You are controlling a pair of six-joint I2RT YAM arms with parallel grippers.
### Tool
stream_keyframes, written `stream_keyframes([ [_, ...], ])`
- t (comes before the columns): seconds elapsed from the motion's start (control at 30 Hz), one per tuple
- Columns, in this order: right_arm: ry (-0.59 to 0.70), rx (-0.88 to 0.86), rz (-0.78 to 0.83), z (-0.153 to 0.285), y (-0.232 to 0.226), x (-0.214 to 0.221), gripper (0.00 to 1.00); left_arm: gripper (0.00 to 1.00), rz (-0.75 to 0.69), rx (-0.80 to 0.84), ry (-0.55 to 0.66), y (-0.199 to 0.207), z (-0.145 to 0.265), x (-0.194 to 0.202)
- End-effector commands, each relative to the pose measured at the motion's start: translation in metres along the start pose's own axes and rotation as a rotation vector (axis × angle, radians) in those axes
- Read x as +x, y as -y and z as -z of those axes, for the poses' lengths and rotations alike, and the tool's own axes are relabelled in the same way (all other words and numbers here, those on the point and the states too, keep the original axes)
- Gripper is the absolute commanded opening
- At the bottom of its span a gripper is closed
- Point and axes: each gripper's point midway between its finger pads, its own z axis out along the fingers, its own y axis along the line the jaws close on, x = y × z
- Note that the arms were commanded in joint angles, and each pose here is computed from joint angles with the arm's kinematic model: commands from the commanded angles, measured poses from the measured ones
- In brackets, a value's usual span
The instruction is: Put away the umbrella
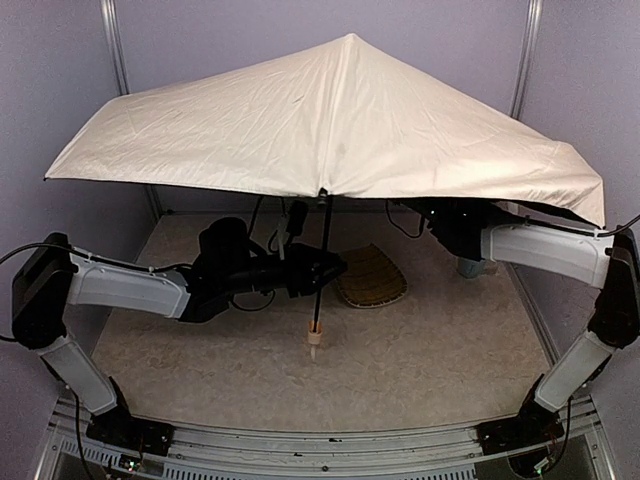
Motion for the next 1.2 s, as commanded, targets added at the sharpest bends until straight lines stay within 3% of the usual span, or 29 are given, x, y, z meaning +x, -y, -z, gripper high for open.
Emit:
stream_keyframes([
  [0.0,0.147,0.0,0.064,0.016,-0.021,-0.057,0.0,0.42,-0.001,-0.095,-0.059,-0.023,0.003,0.026],
  [0.1,0.149,0.008,0.076,0.018,-0.023,-0.06,0.0,0.31,-0.004,-0.107,-0.051,-0.024,0.007,0.029],
  [0.3,0.149,0.025,0.079,0.019,-0.02,-0.06,0.0,0.0,0.002,-0.072,-0.033,-0.017,0.005,0.025],
  [0.47,0.158,0.026,0.077,0.021,-0.016,-0.056,0.0,0.0,0.022,-0.015,0.012,-0.005,0.004,0.012],
  [0.57,0.257,-0.041,0.092,0.036,-0.018,-0.063,0.38,0.0,0.041,0.038,0.055,0.007,0.006,0.001],
  [0.63,0.323,-0.054,0.048,0.048,-0.009,-0.065,0.47,0.0,0.045,0.061,0.08,0.012,0.006,-0.003],
  [0.8,0.397,-0.11,-0.064,0.047,0.011,-0.061,0.51,0.0,0.044,0.082,0.1,0.018,-0.003,-0.003],
  [1.1,0.381,-0.209,-0.111,0.014,0.008,-0.067,0.71,0.0,0.075,0.081,0.098,0.016,-0.007,0.005],
  [1.17,0.389,-0.193,-0.12,0.01,0.012,-0.069,0.71,0.0,0.073,0.083,0.094,0.017,-0.008,0.005],
])
